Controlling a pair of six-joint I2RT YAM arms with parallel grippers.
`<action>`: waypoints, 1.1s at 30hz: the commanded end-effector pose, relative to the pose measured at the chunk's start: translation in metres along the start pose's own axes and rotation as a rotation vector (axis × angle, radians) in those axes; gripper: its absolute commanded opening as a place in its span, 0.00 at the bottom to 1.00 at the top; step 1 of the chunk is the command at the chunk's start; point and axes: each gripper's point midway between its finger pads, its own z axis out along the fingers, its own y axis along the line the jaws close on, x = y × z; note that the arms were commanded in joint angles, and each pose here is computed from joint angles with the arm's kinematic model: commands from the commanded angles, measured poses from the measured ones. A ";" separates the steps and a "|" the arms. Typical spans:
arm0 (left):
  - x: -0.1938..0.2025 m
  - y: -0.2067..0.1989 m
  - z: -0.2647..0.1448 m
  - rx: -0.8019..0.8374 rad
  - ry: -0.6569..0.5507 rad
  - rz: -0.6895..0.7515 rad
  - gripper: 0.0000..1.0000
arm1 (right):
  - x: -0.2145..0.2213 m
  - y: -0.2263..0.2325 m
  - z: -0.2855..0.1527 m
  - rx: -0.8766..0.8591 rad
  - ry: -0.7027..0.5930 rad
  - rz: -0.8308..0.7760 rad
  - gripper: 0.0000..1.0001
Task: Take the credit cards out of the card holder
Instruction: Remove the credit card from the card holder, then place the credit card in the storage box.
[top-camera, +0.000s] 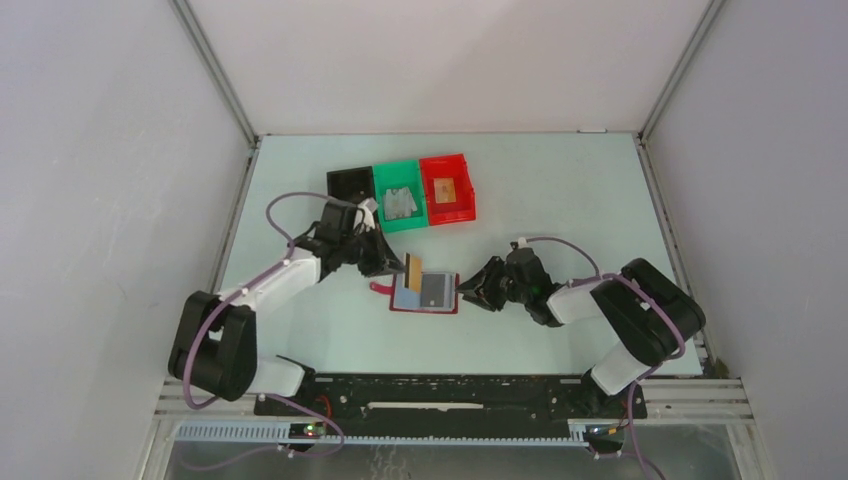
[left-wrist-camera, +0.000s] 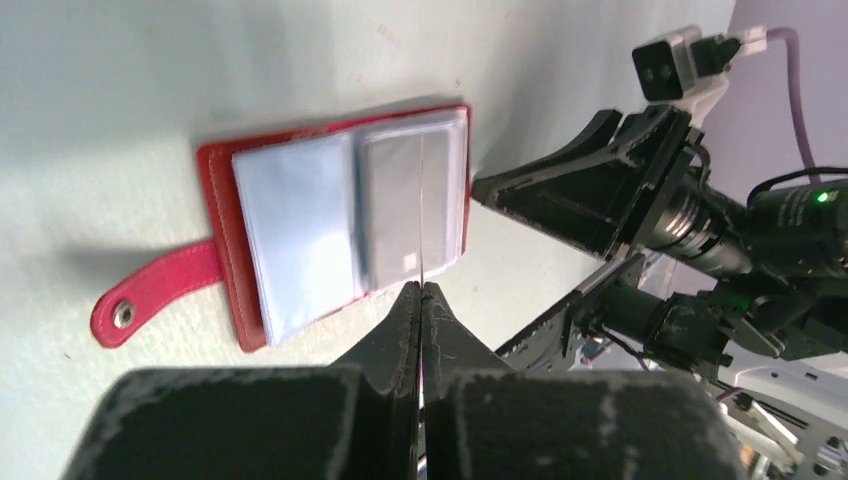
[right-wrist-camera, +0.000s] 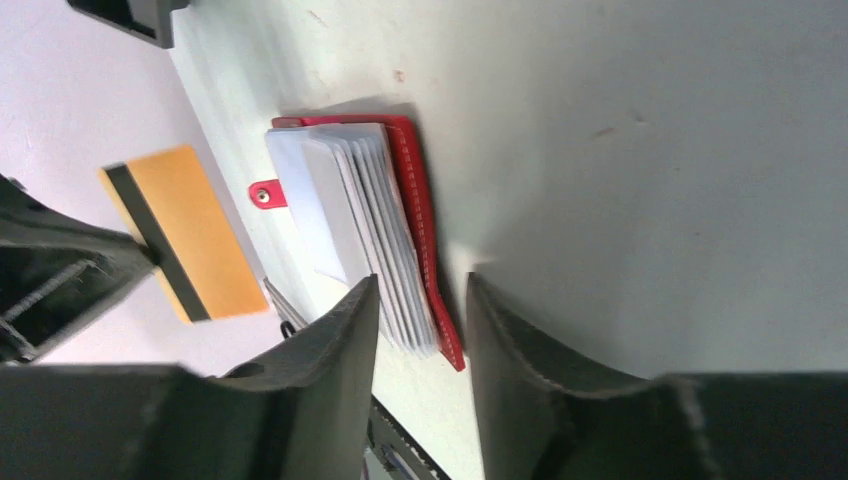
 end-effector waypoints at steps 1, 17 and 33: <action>-0.036 -0.029 -0.022 -0.016 -0.082 0.092 0.00 | -0.005 -0.055 -0.014 0.218 -0.065 -0.006 0.54; -0.142 -0.080 -0.011 -0.199 -0.160 0.216 0.00 | -0.039 -0.037 -0.070 0.249 -0.243 -0.078 0.57; -0.252 -0.132 0.058 -0.324 -0.329 0.276 0.00 | -0.031 -0.053 -0.105 0.311 -0.270 -0.069 0.58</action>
